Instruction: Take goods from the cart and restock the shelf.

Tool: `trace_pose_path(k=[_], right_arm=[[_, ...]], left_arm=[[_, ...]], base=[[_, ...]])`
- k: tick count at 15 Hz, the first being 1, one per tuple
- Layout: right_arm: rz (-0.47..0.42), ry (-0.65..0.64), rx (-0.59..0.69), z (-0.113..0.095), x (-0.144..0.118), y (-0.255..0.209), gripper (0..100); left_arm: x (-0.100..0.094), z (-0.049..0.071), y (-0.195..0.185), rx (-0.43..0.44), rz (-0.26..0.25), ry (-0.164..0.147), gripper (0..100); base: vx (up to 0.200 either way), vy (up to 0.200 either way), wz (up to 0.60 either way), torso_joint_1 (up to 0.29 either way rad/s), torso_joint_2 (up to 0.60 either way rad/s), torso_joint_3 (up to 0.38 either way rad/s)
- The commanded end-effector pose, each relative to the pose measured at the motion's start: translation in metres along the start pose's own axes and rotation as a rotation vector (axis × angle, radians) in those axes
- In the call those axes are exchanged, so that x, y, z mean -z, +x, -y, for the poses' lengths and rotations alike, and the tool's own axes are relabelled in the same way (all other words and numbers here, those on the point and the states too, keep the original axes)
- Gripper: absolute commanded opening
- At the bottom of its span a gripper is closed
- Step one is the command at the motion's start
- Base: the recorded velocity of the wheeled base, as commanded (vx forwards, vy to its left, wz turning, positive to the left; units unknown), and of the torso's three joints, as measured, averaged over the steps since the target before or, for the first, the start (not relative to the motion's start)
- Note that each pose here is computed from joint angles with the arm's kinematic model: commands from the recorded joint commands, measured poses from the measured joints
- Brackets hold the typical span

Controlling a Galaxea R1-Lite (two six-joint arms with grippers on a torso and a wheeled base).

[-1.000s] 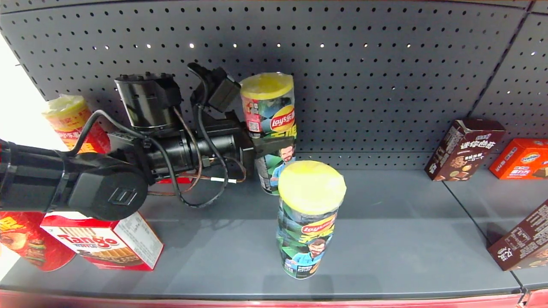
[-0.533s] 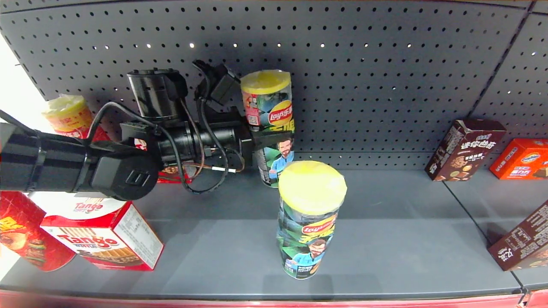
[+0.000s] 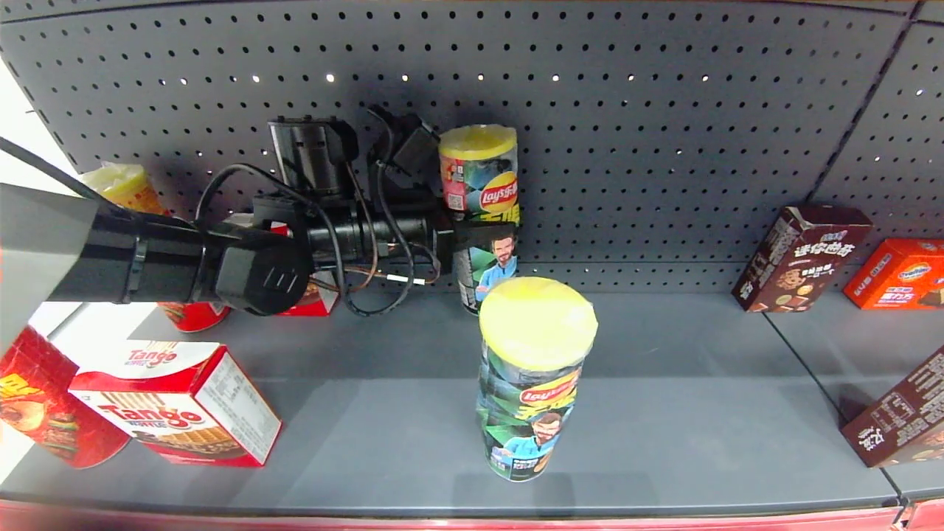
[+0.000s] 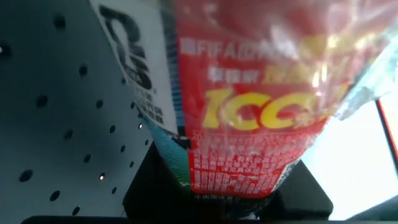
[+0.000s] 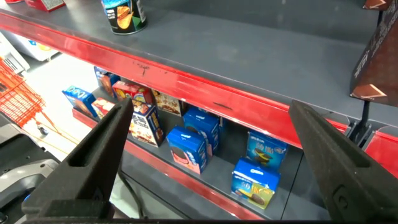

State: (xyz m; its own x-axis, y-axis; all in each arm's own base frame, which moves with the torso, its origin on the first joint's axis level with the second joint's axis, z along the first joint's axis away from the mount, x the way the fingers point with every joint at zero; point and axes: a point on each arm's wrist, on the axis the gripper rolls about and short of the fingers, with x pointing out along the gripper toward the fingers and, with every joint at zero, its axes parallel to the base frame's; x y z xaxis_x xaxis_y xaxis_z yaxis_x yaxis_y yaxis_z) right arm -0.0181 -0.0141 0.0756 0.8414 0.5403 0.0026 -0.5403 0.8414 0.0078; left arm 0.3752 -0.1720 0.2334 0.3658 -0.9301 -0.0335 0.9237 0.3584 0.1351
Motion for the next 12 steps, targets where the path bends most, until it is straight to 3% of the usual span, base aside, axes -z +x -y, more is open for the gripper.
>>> trace_pose_path(k=[1, 3, 8, 12], right_arm=[[-0.001, 0.000, -0.001, 0.000, 0.000, 0.000, 100], [-0.001, 0.000, 0.000, 0.000, 0.000, 0.000, 100], [-0.001, 0.000, 0.000, 0.000, 0.000, 0.000, 100], [-0.001, 0.000, 0.000, 0.000, 0.000, 0.000, 100]], left_arm=[[0.009, -0.002, 0.006, 0.007, -0.014, -0.004, 0], [0.017, -0.003, 0.008, 0.011, -0.029, 0.008, 0], [0.023, -0.003, 0.010, 0.014, -0.041, -0.001, 0], [0.040, 0.001, 0.010, 0.022, -0.077, -0.011, 0]], base=[[0.000, 0.000, 0.00, 0.000, 0.00, 0.000], [0.000, 0.000, 0.00, 0.000, 0.00, 0.000], [0.000, 0.000, 0.00, 0.000, 0.00, 0.000], [0.000, 0.000, 0.00, 0.000, 0.00, 0.000]])
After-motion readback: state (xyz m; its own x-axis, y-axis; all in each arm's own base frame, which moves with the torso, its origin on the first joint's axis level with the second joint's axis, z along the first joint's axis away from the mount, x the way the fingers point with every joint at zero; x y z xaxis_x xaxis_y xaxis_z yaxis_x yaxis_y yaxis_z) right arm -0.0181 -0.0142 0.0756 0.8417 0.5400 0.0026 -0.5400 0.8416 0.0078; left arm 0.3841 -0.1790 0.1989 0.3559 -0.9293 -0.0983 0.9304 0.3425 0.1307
